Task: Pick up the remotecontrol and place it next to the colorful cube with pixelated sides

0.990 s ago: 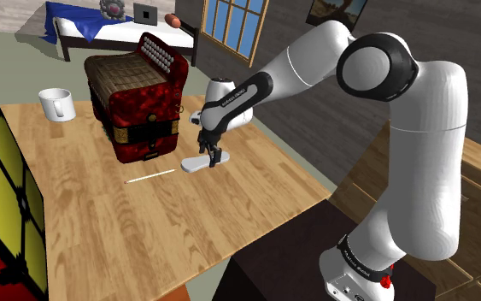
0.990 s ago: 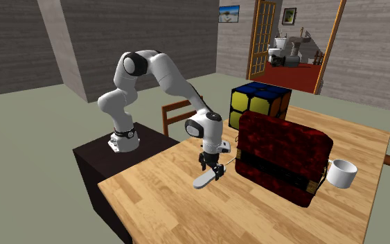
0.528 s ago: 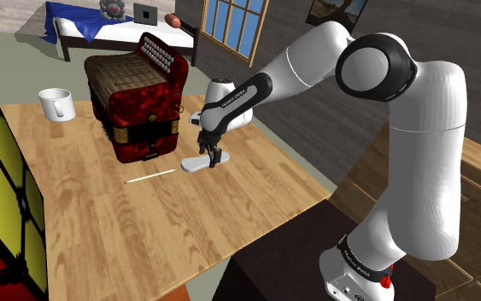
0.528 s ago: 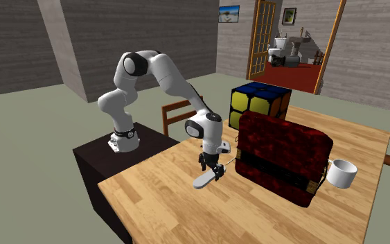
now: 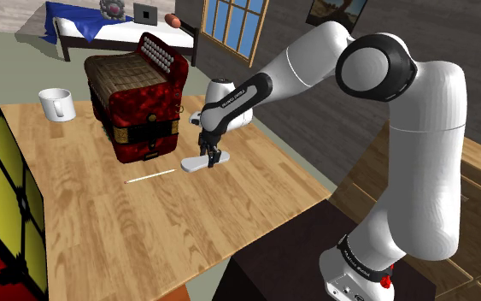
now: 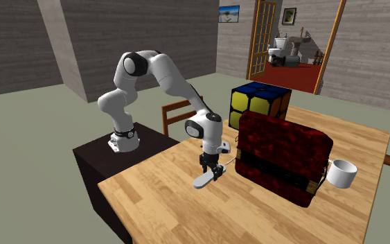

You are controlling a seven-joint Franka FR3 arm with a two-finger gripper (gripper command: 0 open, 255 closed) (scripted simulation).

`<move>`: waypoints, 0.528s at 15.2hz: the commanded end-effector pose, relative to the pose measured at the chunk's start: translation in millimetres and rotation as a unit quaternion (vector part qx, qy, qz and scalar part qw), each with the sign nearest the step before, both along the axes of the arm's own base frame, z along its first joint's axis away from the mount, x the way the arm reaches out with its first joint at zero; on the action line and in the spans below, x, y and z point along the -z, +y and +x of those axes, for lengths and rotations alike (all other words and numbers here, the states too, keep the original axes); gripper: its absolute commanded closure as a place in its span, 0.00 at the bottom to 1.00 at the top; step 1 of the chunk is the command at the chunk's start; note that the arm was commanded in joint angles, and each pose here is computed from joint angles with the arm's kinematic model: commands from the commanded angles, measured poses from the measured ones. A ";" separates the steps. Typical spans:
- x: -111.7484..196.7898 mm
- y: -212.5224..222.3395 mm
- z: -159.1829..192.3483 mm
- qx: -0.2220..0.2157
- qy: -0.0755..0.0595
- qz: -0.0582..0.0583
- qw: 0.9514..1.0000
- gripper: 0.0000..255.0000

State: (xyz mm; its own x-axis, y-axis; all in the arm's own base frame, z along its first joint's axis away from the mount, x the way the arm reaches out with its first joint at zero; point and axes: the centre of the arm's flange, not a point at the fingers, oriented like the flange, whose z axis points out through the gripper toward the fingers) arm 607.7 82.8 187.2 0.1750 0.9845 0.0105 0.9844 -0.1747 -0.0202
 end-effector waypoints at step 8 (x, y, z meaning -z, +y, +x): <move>-31.8 0.0 0.1 0.000 0.000 0.000 1.000 1.00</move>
